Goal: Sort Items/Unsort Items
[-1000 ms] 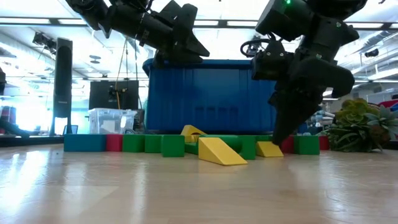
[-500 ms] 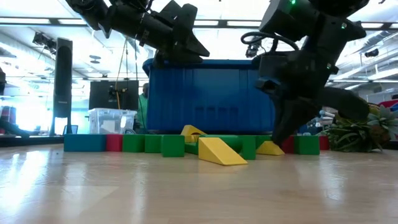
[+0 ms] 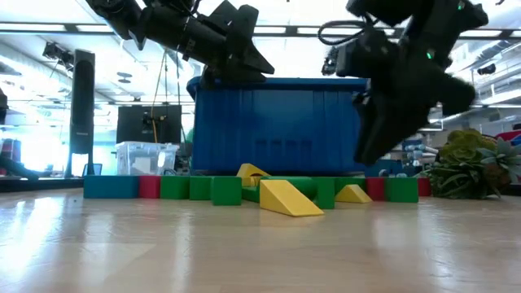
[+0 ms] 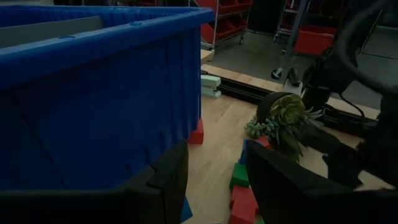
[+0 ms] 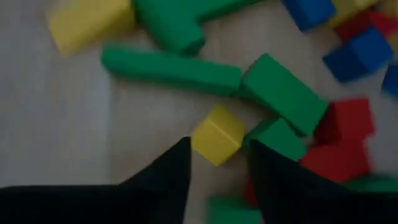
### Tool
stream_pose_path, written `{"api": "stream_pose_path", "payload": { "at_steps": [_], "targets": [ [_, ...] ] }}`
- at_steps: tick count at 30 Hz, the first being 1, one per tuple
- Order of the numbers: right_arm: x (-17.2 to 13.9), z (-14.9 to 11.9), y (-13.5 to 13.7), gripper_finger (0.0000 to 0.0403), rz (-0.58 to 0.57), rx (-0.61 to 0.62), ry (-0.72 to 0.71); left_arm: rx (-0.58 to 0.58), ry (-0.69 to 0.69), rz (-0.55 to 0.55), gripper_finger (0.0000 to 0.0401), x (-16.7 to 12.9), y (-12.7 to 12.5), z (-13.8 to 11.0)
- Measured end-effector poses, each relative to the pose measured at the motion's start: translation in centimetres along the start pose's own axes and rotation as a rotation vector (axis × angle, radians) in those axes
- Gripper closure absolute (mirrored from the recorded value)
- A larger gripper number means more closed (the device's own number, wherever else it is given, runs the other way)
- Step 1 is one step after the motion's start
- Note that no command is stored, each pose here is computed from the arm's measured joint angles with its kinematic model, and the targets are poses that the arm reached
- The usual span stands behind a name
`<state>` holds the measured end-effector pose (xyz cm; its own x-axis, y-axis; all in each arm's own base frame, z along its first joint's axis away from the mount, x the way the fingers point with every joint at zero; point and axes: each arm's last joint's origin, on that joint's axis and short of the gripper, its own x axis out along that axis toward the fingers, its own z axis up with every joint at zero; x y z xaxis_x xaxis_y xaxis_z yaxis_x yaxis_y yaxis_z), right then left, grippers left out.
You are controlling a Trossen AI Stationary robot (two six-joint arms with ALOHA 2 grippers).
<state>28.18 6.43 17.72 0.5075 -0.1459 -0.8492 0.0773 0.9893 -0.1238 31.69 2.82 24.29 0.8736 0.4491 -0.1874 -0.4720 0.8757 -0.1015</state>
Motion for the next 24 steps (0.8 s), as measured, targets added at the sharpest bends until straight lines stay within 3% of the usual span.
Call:
{"api": "stream_pose_path", "payload": {
  "at_steps": [3,6,13,24],
  "targets": [
    [-0.1,0.0,0.0,0.0194,0.015,0.269,0.009,0.000,0.001,0.001,0.0233,0.0,0.0,0.0],
    [0.4,-0.1,0.2,0.0154,0.029,0.374,0.028,0.000,0.001,0.001,0.0233,0.0,0.0,0.0],
    [1.4,-0.1,0.3,0.0103,-0.014,0.457,0.019,0.001,0.002,0.000,0.0233,0.0,0.0,0.0],
    [3.5,-0.3,0.0,0.0119,-0.067,0.466,0.034,0.000,0.000,0.000,0.0233,0.0,0.0,0.0]
  ]
}}
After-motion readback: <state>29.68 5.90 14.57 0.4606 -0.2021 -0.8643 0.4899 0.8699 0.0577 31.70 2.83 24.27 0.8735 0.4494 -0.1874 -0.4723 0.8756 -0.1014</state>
